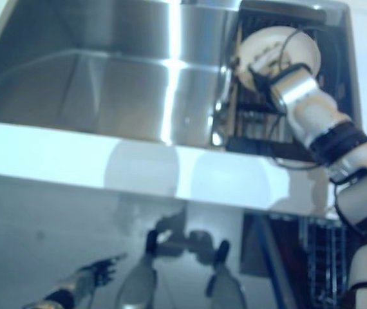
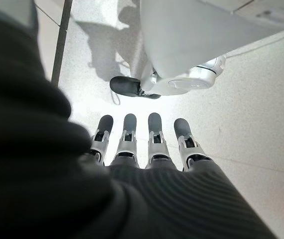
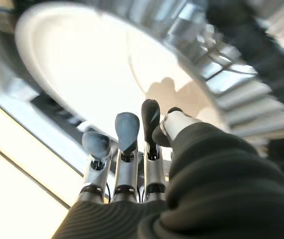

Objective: Take plates into dishwasher

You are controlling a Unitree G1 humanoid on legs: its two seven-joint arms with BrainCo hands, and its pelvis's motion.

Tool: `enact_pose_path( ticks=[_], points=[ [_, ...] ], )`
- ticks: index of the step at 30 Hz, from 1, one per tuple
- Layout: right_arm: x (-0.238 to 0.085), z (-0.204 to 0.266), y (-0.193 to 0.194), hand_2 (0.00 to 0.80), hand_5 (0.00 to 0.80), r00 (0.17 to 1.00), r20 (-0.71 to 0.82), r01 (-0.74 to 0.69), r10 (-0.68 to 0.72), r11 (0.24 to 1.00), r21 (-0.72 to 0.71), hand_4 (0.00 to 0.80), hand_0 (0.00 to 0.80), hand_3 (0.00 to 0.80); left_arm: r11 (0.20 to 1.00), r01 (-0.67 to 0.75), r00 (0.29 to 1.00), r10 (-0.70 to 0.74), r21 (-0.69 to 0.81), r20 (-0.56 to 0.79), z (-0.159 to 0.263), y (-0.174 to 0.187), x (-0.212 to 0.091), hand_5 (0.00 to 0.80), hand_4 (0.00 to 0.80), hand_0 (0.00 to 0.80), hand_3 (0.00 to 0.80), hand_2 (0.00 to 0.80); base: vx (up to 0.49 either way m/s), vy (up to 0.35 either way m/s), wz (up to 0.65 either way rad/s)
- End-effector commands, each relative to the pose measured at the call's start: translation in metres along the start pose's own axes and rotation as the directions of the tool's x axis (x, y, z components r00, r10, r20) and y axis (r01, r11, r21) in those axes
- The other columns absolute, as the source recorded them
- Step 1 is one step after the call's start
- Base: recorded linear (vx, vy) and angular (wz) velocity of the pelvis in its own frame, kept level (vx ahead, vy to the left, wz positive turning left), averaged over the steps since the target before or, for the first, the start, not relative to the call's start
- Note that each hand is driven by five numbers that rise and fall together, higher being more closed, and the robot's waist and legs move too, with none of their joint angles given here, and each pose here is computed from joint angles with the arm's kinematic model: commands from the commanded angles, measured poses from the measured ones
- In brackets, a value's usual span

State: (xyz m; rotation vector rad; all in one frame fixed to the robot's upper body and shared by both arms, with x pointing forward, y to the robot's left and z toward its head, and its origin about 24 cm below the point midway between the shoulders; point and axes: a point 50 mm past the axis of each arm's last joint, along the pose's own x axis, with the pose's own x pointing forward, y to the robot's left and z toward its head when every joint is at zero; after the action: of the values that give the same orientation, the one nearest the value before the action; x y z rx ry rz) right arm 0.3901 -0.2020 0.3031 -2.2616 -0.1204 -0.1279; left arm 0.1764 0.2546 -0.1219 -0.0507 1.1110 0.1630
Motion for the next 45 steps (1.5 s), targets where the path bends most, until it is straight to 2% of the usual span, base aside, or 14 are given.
enact_pose_path(
  ticks=[1,11,19,20,21,22,23,33,45],
  points=[
    [-0.005,-0.045,-0.038,0.800,0.800,0.979,-0.166,0.099,-0.117,0.989,-0.111,0.800,0.800,0.800,1.000,-0.013,1.000,0.013,0.026,-0.028,0.000,0.004,0.000,0.000,0.000,0.000,0.000,0.000,0.000,0.000,0.00],
    [-0.006,-0.052,-0.040,0.800,0.800,0.974,-0.181,0.126,-0.139,0.989,-0.084,0.800,0.800,0.800,1.000,-0.005,1.000,0.006,0.030,-0.028,-0.001,0.004,0.000,0.000,0.000,0.000,0.000,0.000,0.001,-0.001,-0.01],
    [-0.007,-0.044,-0.035,0.800,0.800,0.984,-0.125,0.126,-0.130,0.991,-0.035,0.800,0.800,0.800,1.000,-0.004,1.000,0.005,0.029,-0.029,-0.002,0.004,0.000,0.000,0.000,0.000,0.000,0.000,0.009,-0.009,-0.05],
    [-0.007,-0.042,-0.034,0.511,0.511,0.985,-0.115,0.129,-0.132,0.991,-0.040,0.511,0.511,0.511,1.000,-0.002,1.000,0.003,0.029,-0.030,-0.002,0.004,0.000,0.000,0.000,0.000,0.000,0.000,-0.001,-0.009,-0.03],
    [-0.007,-0.040,-0.033,0.154,0.154,0.985,-0.106,0.129,-0.133,0.991,-0.039,0.154,0.154,0.154,1.000,-0.001,1.000,0.001,0.029,-0.029,-0.001,0.004,0.000,0.000,0.000,0.000,0.000,0.000,0.000,0.000,0.00],
    [-0.007,-0.040,-0.033,0.047,0.047,0.986,-0.104,0.130,-0.133,0.991,-0.038,0.047,0.047,0.047,1.000,0.000,1.000,0.001,0.029,-0.029,-0.001,0.004,0.000,0.000,0.000,0.000,0.000,0.000,0.000,0.000,0.00],
    [-0.007,-0.038,-0.033,0.000,0.000,0.987,-0.097,0.129,-0.132,0.991,-0.037,0.000,0.000,0.000,1.000,0.000,1.000,0.001,0.028,-0.028,0.000,0.003,0.000,0.000,0.000,0.000,0.000,0.000,0.000,0.000,0.00],
    [-0.006,-0.024,-0.026,0.000,0.000,0.994,-0.016,0.106,-0.107,0.993,-0.048,0.000,0.000,0.000,1.000,0.006,1.000,-0.006,0.028,-0.029,0.000,0.003,0.000,0.000,0.000,0.000,0.000,0.000,0.000,0.000,0.00],
    [-0.006,-0.017,-0.016,0.000,0.000,0.998,0.010,0.067,-0.067,0.994,-0.091,0.000,0.000,0.000,0.999,0.010,1.000,-0.010,0.033,-0.020,0.003,0.001,0.001,0.000,0.000,0.000,0.000,0.000,0.000,0.000,0.00]
  ],
)
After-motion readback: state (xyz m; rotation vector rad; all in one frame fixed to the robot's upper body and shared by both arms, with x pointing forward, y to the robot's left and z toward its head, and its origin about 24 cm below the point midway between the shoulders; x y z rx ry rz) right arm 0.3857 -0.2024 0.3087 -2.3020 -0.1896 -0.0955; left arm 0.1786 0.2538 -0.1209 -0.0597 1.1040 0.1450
